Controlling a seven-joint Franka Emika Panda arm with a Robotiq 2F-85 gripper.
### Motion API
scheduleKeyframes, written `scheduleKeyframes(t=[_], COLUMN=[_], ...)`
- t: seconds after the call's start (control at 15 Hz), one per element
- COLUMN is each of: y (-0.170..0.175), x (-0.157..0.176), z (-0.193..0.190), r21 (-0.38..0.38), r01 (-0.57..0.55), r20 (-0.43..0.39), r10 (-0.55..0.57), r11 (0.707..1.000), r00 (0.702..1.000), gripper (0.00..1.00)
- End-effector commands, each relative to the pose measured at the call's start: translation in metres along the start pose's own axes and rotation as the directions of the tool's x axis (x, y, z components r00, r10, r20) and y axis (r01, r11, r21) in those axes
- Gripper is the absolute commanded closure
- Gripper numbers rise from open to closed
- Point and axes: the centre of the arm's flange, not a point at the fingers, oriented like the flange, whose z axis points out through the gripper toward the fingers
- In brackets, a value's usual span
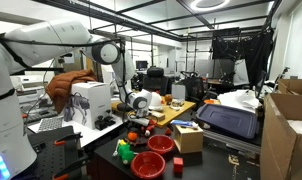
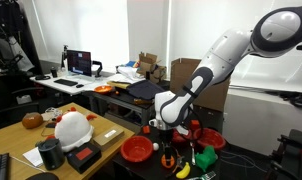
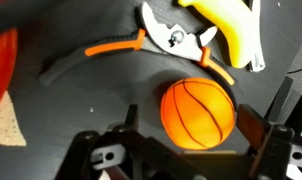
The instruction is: Pick up the orange ball from the table and put it in the bowl
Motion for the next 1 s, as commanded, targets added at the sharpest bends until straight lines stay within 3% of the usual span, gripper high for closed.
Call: scheduleKeyframes(t=[0.0, 0.13, 0.67, 0.93], y=[0.005, 0.006, 0.002, 0.007], x=[0.014, 0.017, 0.013, 0.006], z=[0.002, 0.001, -0.028, -0.063], r21=[-0.027, -0.026, -0.014, -0.039], r01=[-0.019, -0.023, -0.064, -0.109], r20=[0.000, 0.004, 0.075, 0.102], r10=[0.019, 0.023, 0.064, 0.112], r11=[0.999, 0.999, 0.998, 0.993], r00=[1.000, 1.000, 0.995, 0.988], gripper=[0.25, 0.32, 0.90, 0.96])
